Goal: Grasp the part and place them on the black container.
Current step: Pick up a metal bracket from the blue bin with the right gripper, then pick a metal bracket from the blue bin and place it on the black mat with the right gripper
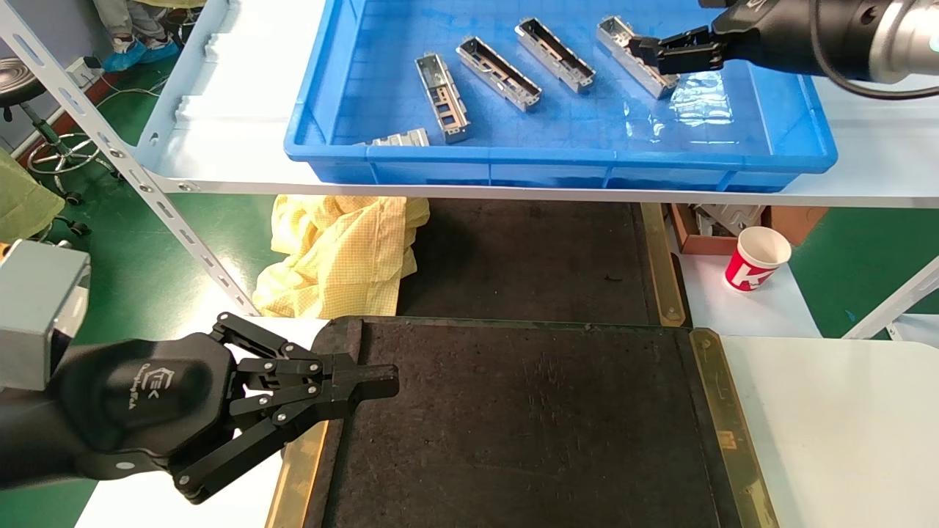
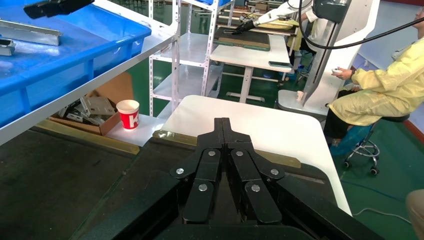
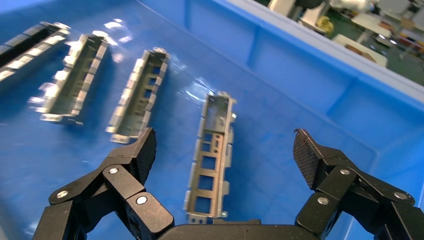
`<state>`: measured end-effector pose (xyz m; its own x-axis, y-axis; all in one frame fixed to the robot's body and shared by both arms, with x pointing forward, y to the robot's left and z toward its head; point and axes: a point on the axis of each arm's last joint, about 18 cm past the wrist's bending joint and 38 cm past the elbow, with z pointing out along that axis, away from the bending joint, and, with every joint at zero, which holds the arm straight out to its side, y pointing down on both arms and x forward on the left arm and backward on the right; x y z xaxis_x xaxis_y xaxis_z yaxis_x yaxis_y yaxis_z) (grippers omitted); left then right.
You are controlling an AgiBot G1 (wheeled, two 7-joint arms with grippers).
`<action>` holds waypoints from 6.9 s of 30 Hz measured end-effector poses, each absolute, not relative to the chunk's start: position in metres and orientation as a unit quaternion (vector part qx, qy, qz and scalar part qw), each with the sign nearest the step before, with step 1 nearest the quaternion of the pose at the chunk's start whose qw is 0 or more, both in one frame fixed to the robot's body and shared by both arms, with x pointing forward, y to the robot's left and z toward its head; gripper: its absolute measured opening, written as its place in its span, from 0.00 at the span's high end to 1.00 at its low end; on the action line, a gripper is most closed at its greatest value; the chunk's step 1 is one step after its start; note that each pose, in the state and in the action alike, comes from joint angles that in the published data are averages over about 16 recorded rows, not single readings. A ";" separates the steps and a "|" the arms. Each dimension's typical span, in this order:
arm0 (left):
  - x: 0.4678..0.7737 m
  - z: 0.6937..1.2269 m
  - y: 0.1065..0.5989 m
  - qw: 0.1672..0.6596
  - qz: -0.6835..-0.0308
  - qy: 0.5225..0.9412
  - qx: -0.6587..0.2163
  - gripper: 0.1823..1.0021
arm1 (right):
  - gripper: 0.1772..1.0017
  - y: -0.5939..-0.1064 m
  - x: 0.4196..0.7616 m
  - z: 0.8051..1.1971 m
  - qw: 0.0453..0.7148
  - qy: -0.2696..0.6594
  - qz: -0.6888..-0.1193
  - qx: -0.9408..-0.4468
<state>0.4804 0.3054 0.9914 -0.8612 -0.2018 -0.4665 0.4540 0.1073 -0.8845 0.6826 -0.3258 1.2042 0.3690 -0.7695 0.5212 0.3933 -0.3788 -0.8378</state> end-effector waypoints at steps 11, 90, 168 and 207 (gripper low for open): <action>0.480 0.991 0.305 0.248 -0.662 0.702 0.090 0.99 | 0.00 -0.324 0.701 1.195 0.516 0.180 -0.552 -0.630; 0.480 0.991 0.305 0.248 -0.662 0.702 0.090 0.69 | 0.79 -0.304 0.593 1.175 0.537 -0.095 -0.428 -0.721; 0.480 0.991 0.305 0.248 -0.662 0.702 0.090 0.00 | 0.79 -0.126 0.714 0.935 0.434 -0.108 -0.365 -0.817; 0.480 0.991 0.305 0.248 -0.662 0.702 0.090 0.00 | 0.77 -0.097 0.708 0.898 0.427 -0.107 -0.343 -0.830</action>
<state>0.4804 0.3054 0.9914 -0.8612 -0.2018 -0.4665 0.4540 0.1073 -0.8845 0.7081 -0.0971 0.8977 0.7418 -0.1159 0.6605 0.4699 -0.6128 -0.6353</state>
